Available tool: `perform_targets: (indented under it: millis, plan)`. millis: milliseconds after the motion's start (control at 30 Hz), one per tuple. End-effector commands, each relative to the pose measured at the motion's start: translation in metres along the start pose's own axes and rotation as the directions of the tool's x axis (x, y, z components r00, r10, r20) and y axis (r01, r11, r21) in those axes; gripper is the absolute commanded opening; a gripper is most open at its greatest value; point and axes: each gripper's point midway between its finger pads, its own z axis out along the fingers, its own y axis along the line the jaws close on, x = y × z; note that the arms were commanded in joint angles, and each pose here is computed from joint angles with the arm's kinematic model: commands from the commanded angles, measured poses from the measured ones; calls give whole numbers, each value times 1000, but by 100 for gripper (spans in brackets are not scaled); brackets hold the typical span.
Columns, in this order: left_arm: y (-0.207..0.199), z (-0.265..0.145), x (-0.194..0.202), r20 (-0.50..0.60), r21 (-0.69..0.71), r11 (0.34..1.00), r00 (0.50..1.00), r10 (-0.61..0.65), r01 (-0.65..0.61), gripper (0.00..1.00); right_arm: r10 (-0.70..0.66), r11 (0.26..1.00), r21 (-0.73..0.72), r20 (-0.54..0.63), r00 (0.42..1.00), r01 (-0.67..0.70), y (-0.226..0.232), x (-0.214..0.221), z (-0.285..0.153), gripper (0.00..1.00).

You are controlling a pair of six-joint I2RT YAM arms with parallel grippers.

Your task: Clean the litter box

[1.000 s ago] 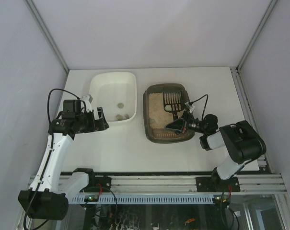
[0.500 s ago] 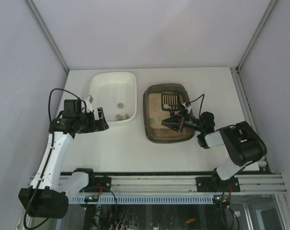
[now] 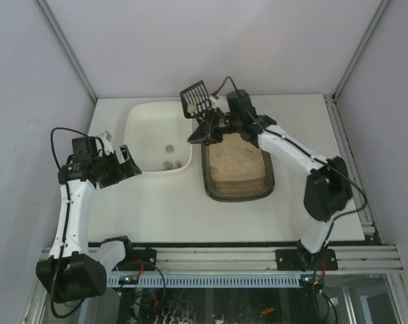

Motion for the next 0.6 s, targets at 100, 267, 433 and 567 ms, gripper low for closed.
perform_targets:
  millis: [100, 267, 433, 567]
  plan:
    - [6, -15, -31, 78, -2, 999, 996, -37, 38, 100, -60, 872, 444, -323, 944, 207, -79, 51, 57, 0]
    - [22, -15, -33, 103, -50, 998, 994, -35, 41, 100, -225, 705, 561, -402, 888, 433, -80, 49, 76, 0]
    - [36, -12, -31, 105, -81, 995, 993, -46, 55, 100, -347, 574, 593, -448, 824, 564, -84, 47, 83, 0]
    - [46, -10, -31, 111, -121, 991, 993, -39, 52, 100, -470, 349, 624, -530, 706, 699, -88, 44, 80, 0]
